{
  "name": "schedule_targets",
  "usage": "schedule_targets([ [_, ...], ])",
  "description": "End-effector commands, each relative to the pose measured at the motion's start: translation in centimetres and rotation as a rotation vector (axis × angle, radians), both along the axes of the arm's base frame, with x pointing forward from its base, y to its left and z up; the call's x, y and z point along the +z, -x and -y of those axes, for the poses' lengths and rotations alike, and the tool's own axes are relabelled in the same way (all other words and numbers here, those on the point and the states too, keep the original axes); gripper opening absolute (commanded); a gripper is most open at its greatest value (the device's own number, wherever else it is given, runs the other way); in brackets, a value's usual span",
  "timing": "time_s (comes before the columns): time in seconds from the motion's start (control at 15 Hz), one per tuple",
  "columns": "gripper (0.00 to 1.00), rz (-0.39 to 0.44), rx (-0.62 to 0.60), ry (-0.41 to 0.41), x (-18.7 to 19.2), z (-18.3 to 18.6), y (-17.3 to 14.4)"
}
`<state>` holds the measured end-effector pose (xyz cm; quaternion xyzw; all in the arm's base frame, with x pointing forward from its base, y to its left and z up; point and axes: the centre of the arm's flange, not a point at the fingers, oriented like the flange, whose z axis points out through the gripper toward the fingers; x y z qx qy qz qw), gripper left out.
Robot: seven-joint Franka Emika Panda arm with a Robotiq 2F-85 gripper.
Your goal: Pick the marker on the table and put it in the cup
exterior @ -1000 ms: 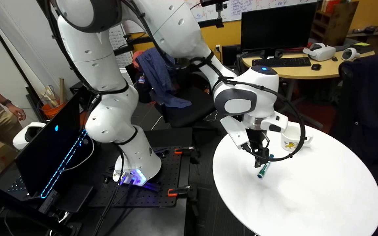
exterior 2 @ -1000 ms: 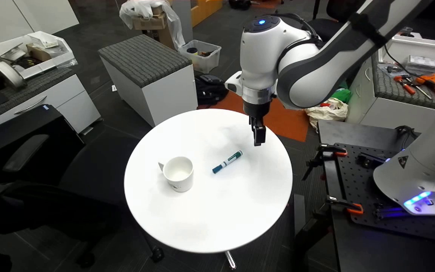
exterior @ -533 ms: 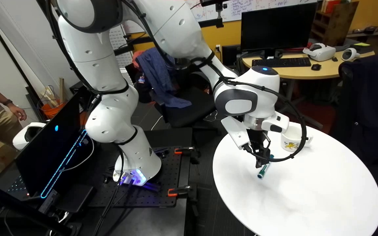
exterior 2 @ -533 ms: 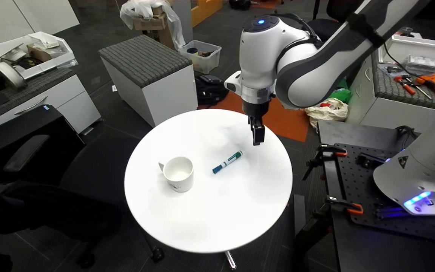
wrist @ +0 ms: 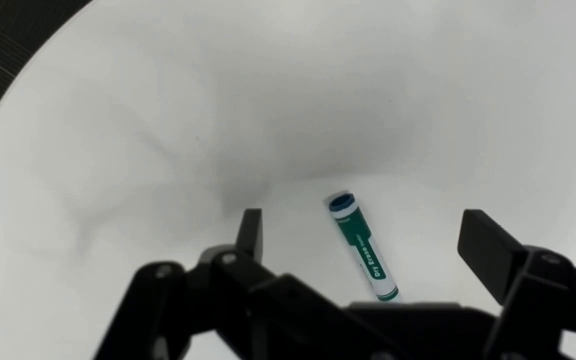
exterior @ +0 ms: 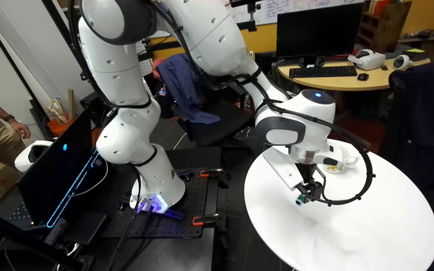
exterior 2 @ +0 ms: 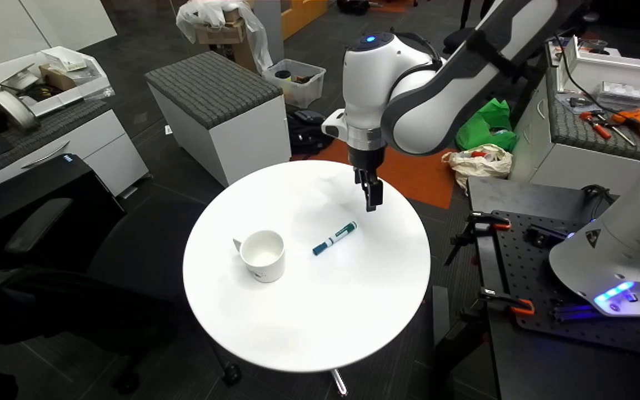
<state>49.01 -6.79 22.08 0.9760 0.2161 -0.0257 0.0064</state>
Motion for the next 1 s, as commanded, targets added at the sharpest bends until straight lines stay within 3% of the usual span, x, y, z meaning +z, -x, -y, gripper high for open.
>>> schedule_targets([
  [0.0, 1.0, -0.015, 0.102, -0.067, -1.8, 0.8, -1.4],
  [0.33, 1.0, -0.003, 0.234, -0.077, -3.7, -1.1, -1.8],
  [0.93, 1.0, 0.044, 0.32, -0.016, -7.4, -2.0, -3.8],
])
